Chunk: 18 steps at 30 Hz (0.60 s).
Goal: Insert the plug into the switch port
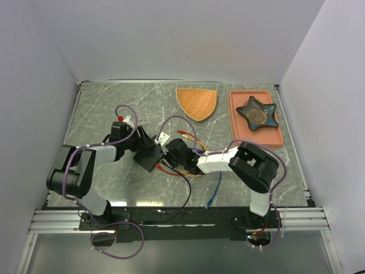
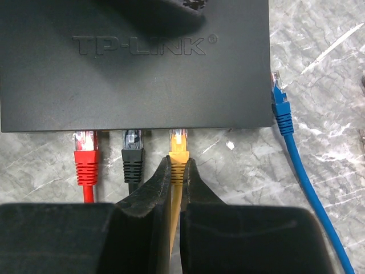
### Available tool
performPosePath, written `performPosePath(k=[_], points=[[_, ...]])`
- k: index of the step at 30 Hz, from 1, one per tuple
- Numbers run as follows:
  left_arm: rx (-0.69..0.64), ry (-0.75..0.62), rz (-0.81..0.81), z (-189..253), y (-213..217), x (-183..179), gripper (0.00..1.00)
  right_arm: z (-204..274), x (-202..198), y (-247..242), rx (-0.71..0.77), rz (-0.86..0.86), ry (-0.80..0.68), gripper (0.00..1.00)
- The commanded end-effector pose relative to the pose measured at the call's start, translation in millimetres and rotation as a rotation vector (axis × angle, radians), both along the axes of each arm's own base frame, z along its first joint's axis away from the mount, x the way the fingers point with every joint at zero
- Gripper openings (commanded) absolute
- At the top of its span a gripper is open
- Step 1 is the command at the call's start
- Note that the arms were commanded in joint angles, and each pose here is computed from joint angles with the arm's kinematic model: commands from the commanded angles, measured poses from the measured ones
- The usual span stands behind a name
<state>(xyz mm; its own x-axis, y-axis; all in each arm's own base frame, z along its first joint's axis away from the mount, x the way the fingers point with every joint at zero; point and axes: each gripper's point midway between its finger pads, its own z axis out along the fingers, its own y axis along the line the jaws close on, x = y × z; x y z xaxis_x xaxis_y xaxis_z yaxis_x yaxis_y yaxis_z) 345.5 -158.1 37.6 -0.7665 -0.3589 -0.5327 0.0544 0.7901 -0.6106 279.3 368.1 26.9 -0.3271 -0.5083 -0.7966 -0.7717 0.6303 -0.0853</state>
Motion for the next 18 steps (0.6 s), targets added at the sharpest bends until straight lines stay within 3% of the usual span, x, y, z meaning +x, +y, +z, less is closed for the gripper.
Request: performPosePath(k=[1, 18], points=[[-0.041, 0.082, -0.116, -12.1, -23.3, -22.6, 0.63, 28.9, 11.7, 31.8, 0.119, 0.048, -0.080, 0.00], [-0.074, 0.180, -0.244, -35.0, -53.7, -56.6, 0.60, 47.0, 23.6, 46.7, 0.195, 0.021, -0.104, 0.00]])
